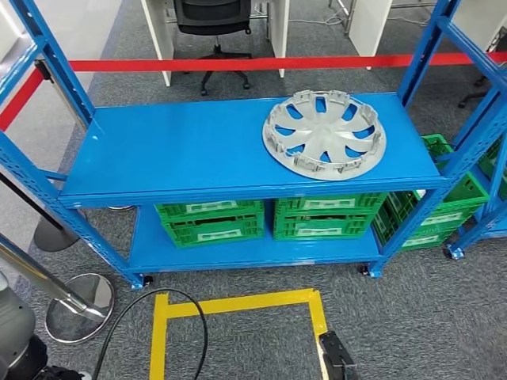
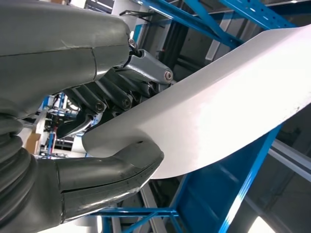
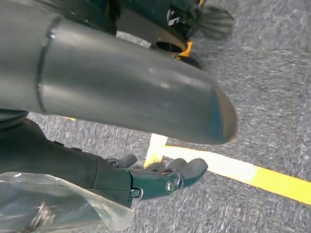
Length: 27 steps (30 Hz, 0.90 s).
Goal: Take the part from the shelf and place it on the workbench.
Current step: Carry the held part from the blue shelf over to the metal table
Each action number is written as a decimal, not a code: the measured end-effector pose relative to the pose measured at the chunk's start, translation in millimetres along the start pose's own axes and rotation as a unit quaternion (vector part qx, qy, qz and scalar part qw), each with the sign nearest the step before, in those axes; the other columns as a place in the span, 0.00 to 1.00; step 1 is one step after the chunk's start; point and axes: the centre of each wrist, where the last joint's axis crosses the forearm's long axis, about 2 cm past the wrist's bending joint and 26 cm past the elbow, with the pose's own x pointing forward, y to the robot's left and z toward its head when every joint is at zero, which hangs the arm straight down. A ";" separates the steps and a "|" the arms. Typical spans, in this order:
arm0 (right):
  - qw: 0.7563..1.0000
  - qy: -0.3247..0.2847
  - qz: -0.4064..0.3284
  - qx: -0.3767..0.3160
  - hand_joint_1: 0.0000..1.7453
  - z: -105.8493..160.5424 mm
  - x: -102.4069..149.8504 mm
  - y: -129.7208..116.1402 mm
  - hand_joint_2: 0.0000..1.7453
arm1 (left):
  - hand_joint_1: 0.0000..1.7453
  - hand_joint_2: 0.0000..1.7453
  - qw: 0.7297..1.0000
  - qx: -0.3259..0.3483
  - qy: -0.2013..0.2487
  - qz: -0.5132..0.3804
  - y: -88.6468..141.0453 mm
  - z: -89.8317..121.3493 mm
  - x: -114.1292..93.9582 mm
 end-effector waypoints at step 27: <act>1.000 -0.026 0.008 -0.002 0.00 -0.3 1.0 -0.9 0.00 | 1.00 1.00 1.000 0.002 0.000 -0.015 4.3 5.0 5.0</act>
